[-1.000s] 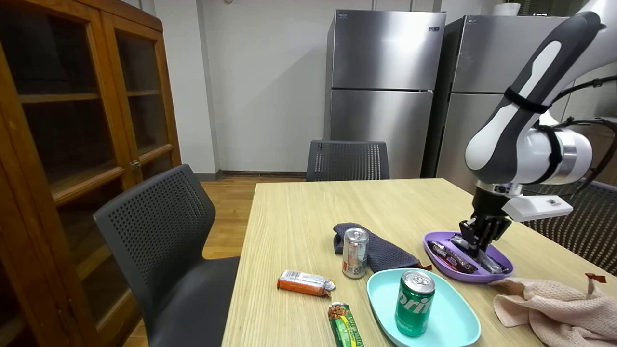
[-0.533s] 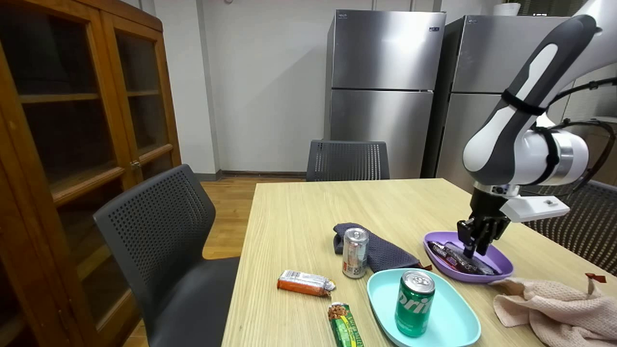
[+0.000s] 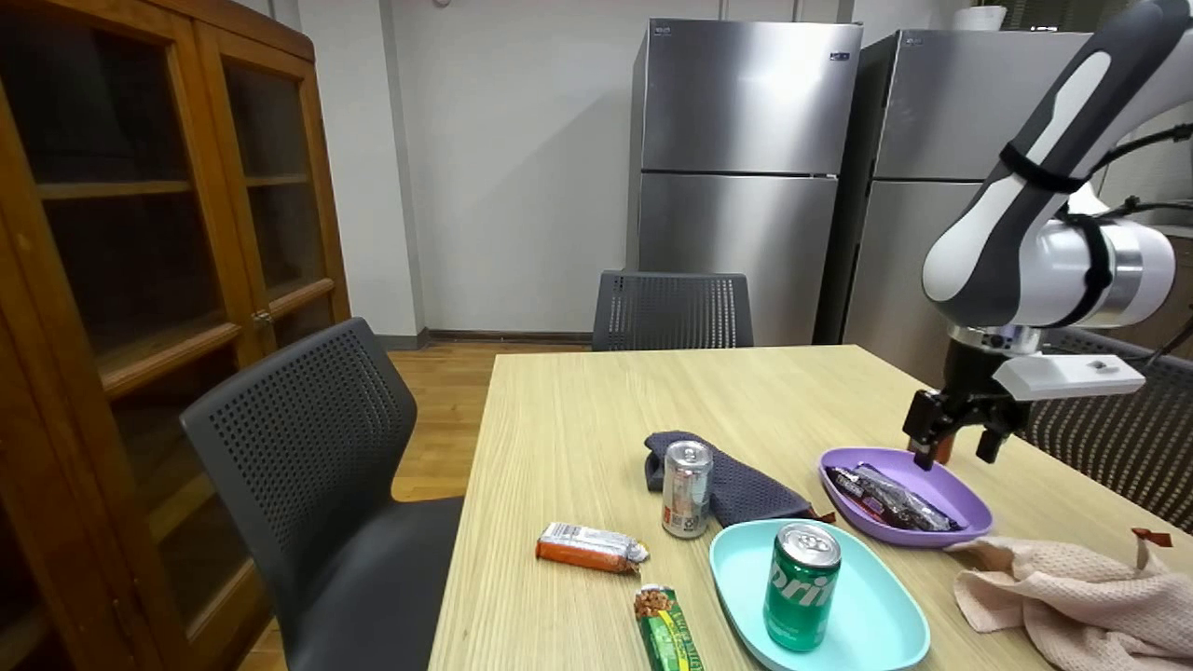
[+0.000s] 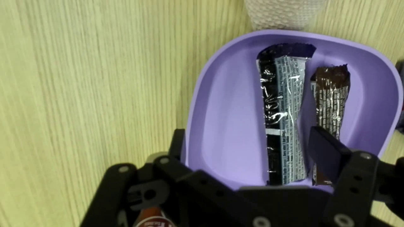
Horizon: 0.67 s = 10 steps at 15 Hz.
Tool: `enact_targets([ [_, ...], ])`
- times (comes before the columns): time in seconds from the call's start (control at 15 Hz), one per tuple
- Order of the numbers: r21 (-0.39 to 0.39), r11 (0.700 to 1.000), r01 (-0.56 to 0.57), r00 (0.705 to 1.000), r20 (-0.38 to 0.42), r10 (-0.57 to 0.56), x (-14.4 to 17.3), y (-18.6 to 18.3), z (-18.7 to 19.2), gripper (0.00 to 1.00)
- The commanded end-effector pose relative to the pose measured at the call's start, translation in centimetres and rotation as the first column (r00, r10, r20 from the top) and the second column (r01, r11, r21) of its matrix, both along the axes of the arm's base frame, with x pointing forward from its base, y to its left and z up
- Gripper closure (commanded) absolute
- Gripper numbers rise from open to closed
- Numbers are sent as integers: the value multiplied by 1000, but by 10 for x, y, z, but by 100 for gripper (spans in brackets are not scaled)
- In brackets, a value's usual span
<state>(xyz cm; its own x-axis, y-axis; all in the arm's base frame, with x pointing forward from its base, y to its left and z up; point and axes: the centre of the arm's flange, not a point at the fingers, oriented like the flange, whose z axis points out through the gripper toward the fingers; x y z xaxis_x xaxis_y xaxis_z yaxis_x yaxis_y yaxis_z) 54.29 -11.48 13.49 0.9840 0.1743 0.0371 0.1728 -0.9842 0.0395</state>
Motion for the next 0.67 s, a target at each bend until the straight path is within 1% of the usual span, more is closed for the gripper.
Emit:
enact_targets([
  [0.0,11,992,127,991,-42,-126,10,-16,24,0],
  [0.13,16,979,203,978,-58,-202,19,-26,26,0],
  [0.33,11,949,314,948,-57,-313,35,-43,29,0],
  [0.47,19,943,331,942,-57,-330,38,-53,33,0],
  [0.53,14,957,290,956,-39,-290,25,-46,29,0],
  [0.6,15,954,298,954,-38,-298,27,-49,31,0],
])
